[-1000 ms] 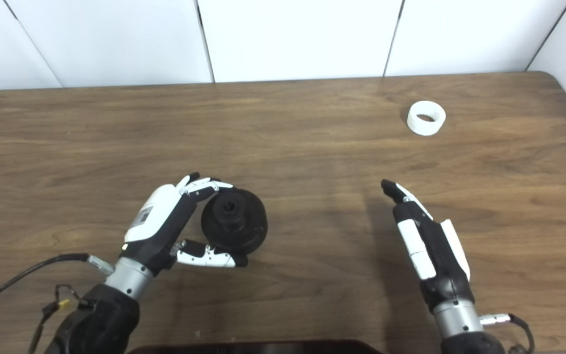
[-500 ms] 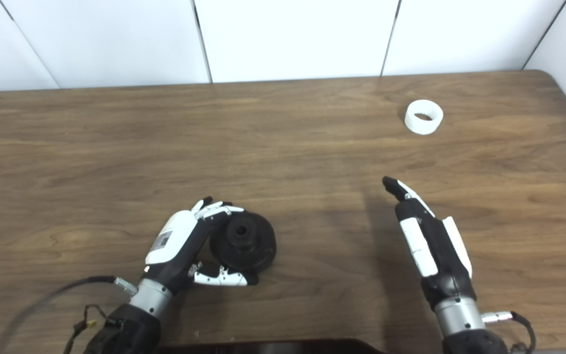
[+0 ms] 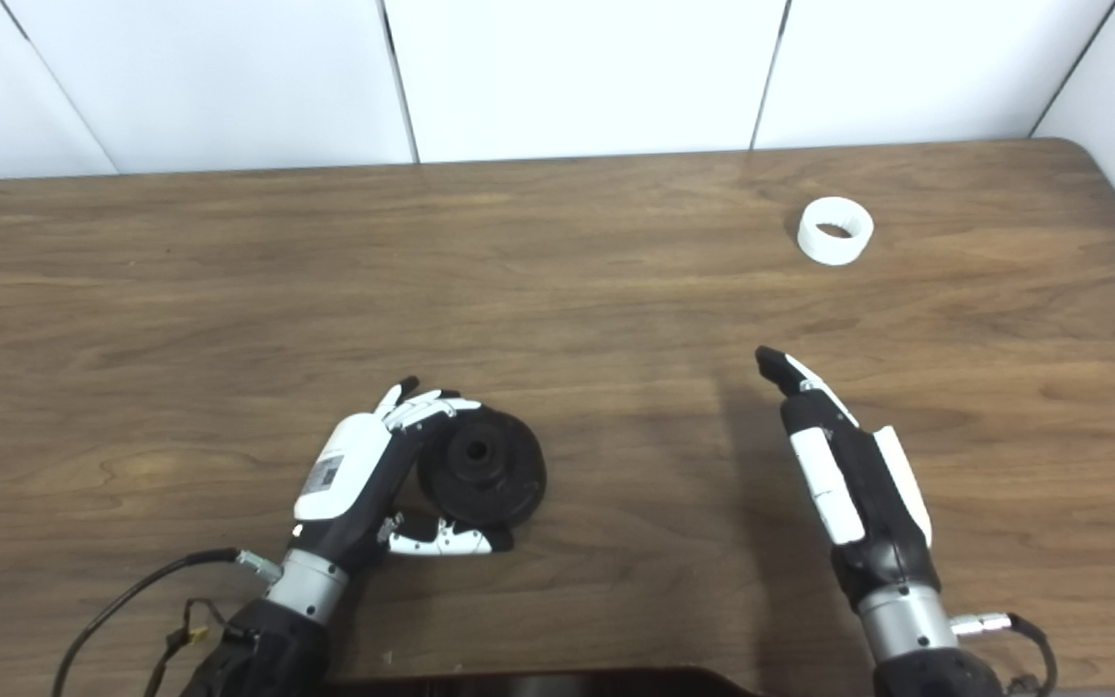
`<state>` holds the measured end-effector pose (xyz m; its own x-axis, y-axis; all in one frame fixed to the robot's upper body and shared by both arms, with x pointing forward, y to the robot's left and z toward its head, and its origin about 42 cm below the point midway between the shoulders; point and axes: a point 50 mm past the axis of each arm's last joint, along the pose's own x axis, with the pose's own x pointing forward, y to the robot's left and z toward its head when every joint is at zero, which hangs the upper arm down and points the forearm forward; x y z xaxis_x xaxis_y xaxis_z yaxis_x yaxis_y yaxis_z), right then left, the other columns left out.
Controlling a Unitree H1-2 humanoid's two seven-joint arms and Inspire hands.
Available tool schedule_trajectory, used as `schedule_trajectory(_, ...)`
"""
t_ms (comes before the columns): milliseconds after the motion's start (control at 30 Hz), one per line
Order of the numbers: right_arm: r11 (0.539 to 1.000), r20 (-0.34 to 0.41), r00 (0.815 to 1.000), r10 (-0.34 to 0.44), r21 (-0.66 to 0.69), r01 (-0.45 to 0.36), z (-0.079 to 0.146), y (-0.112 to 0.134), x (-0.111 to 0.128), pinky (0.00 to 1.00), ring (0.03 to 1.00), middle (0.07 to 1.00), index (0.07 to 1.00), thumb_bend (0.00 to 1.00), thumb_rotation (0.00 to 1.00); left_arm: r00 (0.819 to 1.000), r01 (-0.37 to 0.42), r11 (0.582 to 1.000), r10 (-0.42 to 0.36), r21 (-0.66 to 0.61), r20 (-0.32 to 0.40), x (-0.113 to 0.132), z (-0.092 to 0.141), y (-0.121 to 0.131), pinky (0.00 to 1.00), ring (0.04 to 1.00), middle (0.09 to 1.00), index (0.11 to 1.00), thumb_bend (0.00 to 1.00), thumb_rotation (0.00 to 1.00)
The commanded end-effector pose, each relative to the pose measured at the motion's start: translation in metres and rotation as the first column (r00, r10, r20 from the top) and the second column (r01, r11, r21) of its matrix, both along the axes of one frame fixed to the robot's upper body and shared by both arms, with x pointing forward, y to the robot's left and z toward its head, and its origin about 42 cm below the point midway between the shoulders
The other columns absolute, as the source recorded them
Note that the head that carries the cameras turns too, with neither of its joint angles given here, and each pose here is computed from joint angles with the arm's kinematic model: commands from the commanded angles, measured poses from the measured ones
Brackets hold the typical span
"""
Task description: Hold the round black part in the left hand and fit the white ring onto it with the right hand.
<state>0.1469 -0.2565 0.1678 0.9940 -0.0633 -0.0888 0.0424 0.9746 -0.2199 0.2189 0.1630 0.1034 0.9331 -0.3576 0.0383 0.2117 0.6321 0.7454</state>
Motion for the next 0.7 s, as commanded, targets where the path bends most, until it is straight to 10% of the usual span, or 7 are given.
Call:
schedule_trajectory(0,1.0,0.104,0.995,0.001,0.02,-0.003,0.017,0.005,0.009,1.0,0.958,0.905,0.874,0.68,1.0,1.0,-0.011,0.999,0.011,0.032,0.003,0.007,-0.002,0.001,1.0,0.868,0.789,0.488,0.52,0.06)
schedule_trajectory(667,0.999,0.149,0.989,-0.015,0.033,0.01,0.033,0.007,0.012,1.0,0.956,0.907,0.868,0.65,1.0,0.998,0.005,0.998,-0.001,0.067,-0.06,0.02,-0.005,0.014,1.0,0.865,0.768,0.485,0.52,0.05)
